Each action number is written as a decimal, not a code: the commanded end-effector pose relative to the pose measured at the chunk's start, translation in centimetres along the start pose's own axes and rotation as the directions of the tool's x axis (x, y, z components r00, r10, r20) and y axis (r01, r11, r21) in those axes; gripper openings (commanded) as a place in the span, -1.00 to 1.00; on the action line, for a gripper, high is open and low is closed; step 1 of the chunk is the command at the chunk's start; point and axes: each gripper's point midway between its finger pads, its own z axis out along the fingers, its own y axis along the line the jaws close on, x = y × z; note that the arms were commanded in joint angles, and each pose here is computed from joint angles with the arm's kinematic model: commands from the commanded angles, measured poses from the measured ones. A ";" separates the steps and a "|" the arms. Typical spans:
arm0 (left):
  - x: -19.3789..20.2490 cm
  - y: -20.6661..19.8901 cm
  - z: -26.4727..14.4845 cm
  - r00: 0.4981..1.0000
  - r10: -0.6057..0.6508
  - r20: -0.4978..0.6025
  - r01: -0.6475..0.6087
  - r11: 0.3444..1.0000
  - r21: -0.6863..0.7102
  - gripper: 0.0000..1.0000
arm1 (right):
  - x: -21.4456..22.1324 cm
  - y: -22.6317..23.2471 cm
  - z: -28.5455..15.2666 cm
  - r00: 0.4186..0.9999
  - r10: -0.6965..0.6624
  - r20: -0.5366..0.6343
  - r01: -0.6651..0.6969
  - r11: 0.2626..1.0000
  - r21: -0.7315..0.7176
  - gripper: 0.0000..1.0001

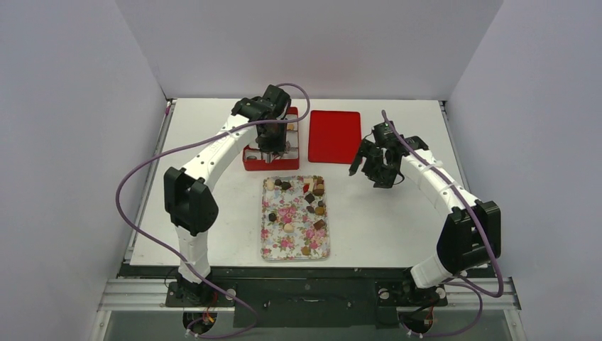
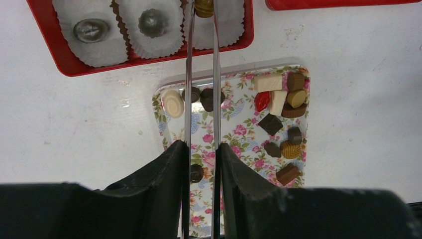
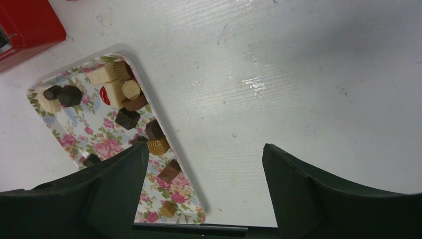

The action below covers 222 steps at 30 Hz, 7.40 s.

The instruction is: Pack the chocolate

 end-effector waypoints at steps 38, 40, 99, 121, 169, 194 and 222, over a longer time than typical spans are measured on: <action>-0.7 -1.0 0.3 0.999 -0.012 0.041 0.009 0.998 0.069 -0.33 | -1.6 0.4 -0.4 1.000 -0.012 0.025 0.012 1.000 -0.008 0.60; -0.8 -1.0 0.2 0.999 -0.011 0.041 0.008 0.998 0.069 -0.30 | -1.6 0.4 -0.4 1.000 -0.012 0.025 0.012 1.000 -0.009 0.60; 3.4 21.7 -0.2 0.821 -0.527 0.220 0.564 0.809 -0.166 -0.27 | -2.6 2.5 -3.6 0.993 -0.072 0.089 0.077 0.995 -0.059 0.60; 11.0 23.8 6.0 0.787 -0.617 0.015 0.589 0.744 -0.314 0.16 | -2.8 1.9 -3.7 0.991 -0.047 0.127 0.053 0.997 -0.048 0.60; 1.0 6.5 -8.5 0.937 -0.266 0.225 0.251 0.964 0.093 0.97 | -18.5 0.7 11.0 0.979 0.038 0.200 -0.076 0.980 0.186 0.42; 3.6 4.4 -8.1 0.962 -0.203 0.184 0.177 0.973 0.146 0.98 | -15.0 1.0 17.7 0.995 -0.032 0.098 0.006 0.967 0.256 -0.53; -0.6 -4.3 -3.4 0.945 -0.230 0.233 0.136 0.923 0.359 0.90 | -12.8 0.4 7.7 0.970 0.056 0.237 -0.077 0.994 0.082 -1.00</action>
